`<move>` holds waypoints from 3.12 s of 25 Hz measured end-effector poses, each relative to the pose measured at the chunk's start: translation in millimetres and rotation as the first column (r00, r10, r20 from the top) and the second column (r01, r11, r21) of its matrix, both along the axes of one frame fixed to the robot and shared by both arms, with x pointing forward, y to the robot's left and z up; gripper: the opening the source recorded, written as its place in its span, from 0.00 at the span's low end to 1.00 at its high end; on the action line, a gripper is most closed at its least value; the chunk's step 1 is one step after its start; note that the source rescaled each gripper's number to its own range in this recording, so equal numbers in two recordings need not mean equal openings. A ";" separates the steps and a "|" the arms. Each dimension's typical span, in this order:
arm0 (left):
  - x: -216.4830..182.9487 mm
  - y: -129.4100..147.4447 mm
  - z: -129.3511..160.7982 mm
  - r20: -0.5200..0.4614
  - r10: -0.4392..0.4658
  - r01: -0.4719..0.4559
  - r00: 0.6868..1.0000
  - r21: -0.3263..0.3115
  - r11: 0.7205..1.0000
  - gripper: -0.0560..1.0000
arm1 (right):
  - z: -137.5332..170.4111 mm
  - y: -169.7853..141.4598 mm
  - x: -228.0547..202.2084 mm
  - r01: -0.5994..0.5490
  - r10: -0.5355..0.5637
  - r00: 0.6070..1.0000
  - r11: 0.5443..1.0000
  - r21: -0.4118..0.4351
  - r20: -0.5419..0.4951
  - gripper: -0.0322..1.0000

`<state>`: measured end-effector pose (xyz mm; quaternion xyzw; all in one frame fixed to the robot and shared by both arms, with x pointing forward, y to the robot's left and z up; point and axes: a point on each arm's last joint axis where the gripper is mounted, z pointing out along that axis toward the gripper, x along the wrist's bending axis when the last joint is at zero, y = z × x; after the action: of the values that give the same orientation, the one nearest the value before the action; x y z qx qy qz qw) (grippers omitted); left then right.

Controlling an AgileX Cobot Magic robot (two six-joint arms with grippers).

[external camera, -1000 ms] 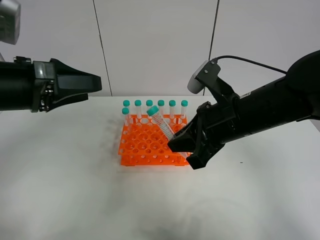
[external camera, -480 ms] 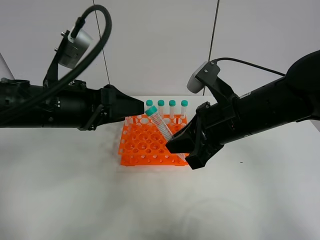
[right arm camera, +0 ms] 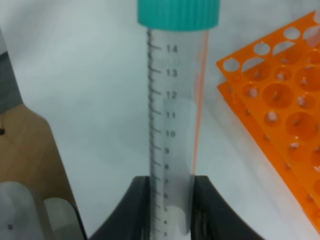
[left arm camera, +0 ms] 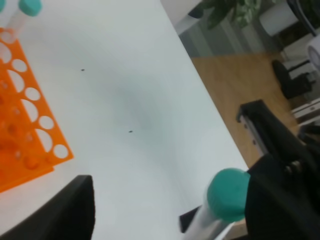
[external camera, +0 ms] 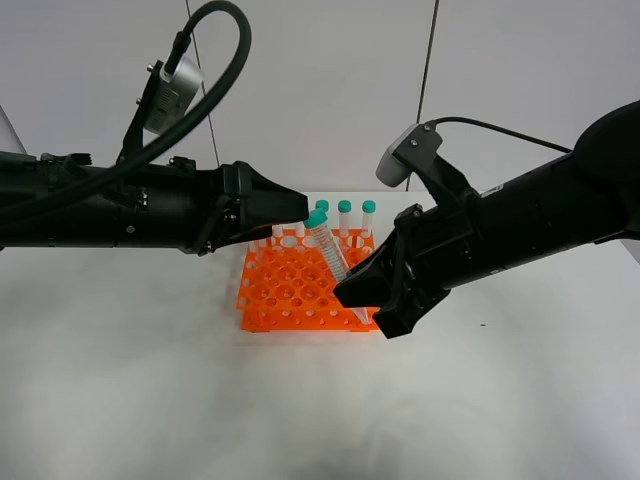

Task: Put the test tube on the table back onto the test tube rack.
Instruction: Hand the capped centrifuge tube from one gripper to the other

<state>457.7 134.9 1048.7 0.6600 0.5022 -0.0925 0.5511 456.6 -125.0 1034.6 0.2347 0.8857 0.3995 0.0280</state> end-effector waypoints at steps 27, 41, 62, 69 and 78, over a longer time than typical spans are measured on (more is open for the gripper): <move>-12.2 -21.7 4.7 0.092 -0.070 0.070 0.993 0.000 0.998 0.89 | -0.2 0.6 -2.3 0.019 -0.018 0.998 1.000 0.015 -0.057 0.04; -14.1 -22.5 4.7 0.098 -0.096 0.096 0.990 0.004 0.995 0.89 | 0.9 2.4 -5.1 0.013 -0.009 0.995 0.999 0.042 -0.095 0.04; -15.3 -22.9 4.4 0.103 -0.115 0.115 0.988 0.010 0.993 0.59 | 1.4 3.2 -7.3 0.001 0.005 0.993 0.999 0.053 -0.118 0.04; -14.6 -22.5 3.8 0.104 -0.108 0.107 0.989 0.017 0.994 0.14 | 1.5 3.2 -6.7 0.009 -0.003 0.993 0.998 0.055 -0.116 0.04; -13.5 -23.0 2.0 0.097 -0.105 0.104 0.990 0.019 0.994 0.06 | 1.4 3.4 -5.9 0.020 -0.014 0.994 0.998 0.053 -0.111 0.04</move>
<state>444.2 111.9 1050.7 0.6930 0.4397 -0.0852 0.5649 450.6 -121.6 1036.1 0.2649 0.8728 0.4093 -0.0241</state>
